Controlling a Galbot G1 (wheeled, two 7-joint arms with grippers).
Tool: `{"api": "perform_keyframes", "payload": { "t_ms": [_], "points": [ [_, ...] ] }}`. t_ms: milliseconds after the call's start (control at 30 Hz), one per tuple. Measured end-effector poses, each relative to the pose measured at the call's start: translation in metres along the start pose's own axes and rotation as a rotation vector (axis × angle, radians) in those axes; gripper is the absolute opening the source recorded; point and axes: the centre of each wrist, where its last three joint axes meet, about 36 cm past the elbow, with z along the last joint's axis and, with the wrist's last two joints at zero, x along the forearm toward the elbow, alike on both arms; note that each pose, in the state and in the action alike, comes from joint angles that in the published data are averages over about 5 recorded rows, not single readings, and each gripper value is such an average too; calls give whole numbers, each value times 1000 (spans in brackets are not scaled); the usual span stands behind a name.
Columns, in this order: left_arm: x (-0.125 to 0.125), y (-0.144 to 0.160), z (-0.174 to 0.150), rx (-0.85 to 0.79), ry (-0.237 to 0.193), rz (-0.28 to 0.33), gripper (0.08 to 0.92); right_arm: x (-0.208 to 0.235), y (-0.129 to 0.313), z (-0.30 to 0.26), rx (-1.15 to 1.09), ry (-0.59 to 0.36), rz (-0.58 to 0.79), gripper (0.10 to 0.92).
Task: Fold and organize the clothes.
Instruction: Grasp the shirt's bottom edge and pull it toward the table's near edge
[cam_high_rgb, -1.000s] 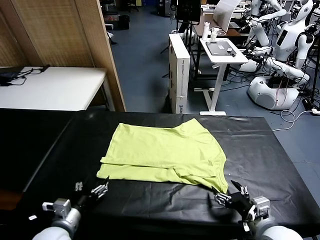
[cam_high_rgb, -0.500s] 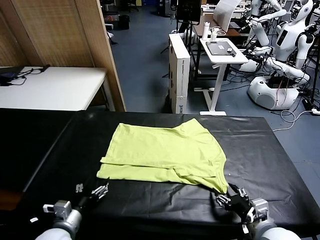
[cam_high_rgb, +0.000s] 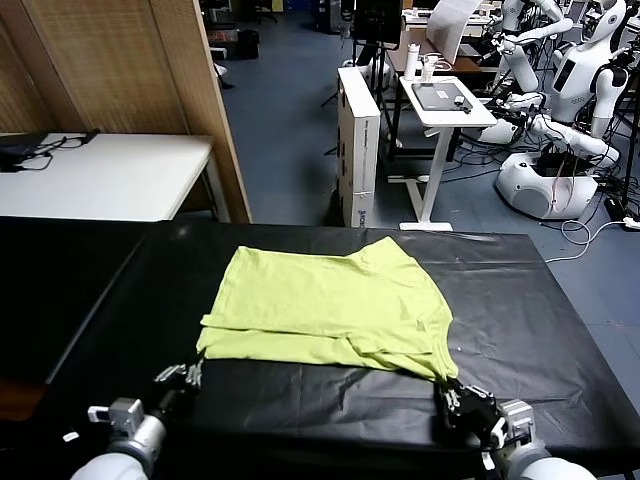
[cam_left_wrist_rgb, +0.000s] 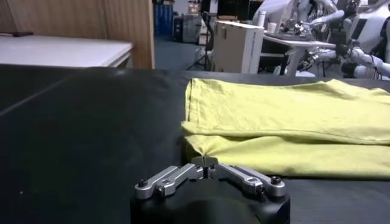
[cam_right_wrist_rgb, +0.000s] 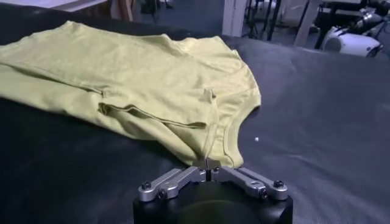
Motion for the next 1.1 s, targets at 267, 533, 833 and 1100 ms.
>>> {"api": "perform_keyframes", "payload": {
  "t_ms": [267,533,833,1100],
  "points": [
    [25,13,0,-34,44,-25,145,15,0,-4,22,38,5,139],
    [44,18,-3,-51,74,-40,145,30,8,-7,31,38,1,139],
    [61,18,-8,-57,95,-52,145,43,22,-4,25,47,-12,205],
    [70,11,-12,-48,147,-88,473,56,28,-9,16,33,-20,688]
  ]
}}
